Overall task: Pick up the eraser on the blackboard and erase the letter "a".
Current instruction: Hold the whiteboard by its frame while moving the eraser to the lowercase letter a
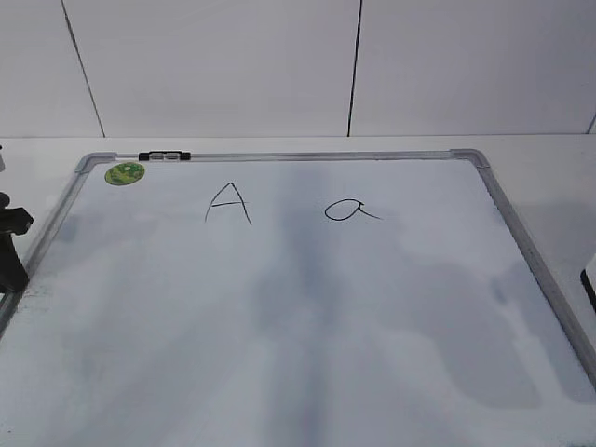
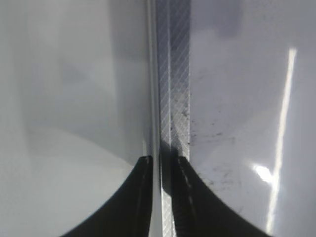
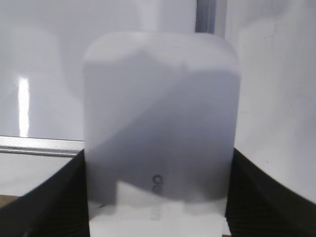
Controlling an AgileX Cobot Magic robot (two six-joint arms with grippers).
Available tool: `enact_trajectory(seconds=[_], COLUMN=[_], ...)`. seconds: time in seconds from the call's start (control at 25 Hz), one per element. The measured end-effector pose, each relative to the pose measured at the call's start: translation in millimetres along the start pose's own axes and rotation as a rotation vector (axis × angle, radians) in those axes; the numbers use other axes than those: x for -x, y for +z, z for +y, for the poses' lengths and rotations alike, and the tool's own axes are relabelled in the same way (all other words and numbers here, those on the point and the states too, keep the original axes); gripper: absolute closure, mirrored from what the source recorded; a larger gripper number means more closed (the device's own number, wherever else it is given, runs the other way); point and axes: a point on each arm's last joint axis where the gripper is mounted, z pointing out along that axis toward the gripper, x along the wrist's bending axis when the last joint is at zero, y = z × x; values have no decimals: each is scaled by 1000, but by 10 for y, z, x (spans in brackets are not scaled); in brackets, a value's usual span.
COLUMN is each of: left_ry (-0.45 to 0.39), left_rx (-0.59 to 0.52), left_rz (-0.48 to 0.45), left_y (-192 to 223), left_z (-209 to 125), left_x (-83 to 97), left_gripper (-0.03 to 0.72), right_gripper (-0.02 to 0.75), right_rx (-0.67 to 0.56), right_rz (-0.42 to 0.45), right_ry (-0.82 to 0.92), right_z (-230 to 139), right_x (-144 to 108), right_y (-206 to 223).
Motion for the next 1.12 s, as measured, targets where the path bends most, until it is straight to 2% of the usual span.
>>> enact_trajectory(seconds=[0.2,0.4,0.88,1.12], left_ry=[-3,-3,-4,-4], left_rx=[-3,-5,-11,-13], left_rz=[-5,-5,-9,-9], left_y=[7,7,7,7], left_z=[8,6,0,-1], left_x=[1,2,5,5], left_gripper=[597,638,641,641], right_gripper=[196,196,196,196], right_rx=[0,0,4,-8], right_rz=[0,0,-16,-23], right_ry=[0,0,-8,-22], right_z=[0,0,7,208], right_x=[0,0,14,-19], right_y=[0,0,4,27])
